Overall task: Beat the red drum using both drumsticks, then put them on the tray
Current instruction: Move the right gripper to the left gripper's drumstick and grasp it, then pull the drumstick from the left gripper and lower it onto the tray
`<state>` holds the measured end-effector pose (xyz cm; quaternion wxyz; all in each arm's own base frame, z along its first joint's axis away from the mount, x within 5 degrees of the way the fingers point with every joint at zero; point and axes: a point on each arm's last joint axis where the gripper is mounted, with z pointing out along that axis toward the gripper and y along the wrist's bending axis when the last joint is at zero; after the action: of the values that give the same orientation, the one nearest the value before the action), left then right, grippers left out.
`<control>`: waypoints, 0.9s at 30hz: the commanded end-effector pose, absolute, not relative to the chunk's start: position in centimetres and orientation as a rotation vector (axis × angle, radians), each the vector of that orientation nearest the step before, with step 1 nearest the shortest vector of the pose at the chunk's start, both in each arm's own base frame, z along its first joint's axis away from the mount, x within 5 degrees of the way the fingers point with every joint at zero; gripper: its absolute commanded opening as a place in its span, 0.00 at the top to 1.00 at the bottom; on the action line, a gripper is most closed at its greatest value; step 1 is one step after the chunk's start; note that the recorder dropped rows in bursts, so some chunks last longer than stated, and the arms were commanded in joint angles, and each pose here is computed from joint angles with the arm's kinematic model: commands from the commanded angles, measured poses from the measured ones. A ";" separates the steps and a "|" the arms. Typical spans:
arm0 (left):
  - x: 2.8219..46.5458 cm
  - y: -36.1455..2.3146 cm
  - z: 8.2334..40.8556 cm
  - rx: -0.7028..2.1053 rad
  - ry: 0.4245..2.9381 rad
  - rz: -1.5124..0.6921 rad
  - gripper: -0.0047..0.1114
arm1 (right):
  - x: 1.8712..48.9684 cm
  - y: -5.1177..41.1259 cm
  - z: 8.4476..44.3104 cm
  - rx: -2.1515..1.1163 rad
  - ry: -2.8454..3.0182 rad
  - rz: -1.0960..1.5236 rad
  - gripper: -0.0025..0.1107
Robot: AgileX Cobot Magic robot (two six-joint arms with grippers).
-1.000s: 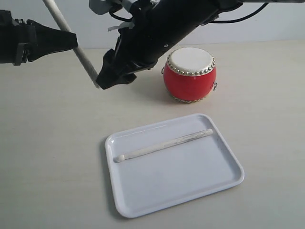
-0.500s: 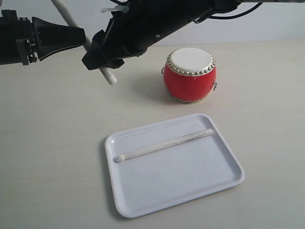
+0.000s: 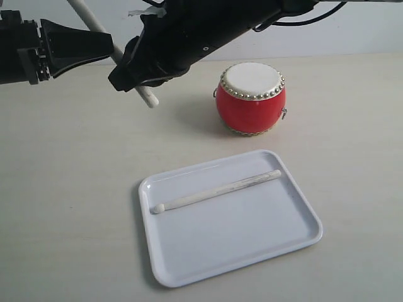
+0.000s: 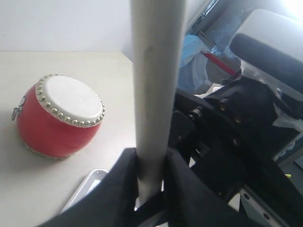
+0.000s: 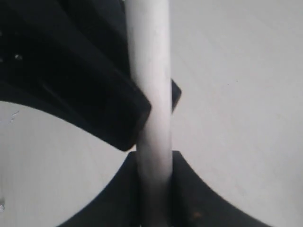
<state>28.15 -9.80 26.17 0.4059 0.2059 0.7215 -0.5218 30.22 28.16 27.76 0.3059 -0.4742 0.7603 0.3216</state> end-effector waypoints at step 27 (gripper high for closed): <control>29.2 -4.4 26.3 0.334 1.822 -1.233 0.33 | 31.0 23.9 30.2 -1.146 2.165 0.369 0.98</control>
<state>29.05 -5.97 26.21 0.4339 0.1611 0.7297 -0.5033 30.74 25.37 29.41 0.3212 -0.4408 0.8134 0.2023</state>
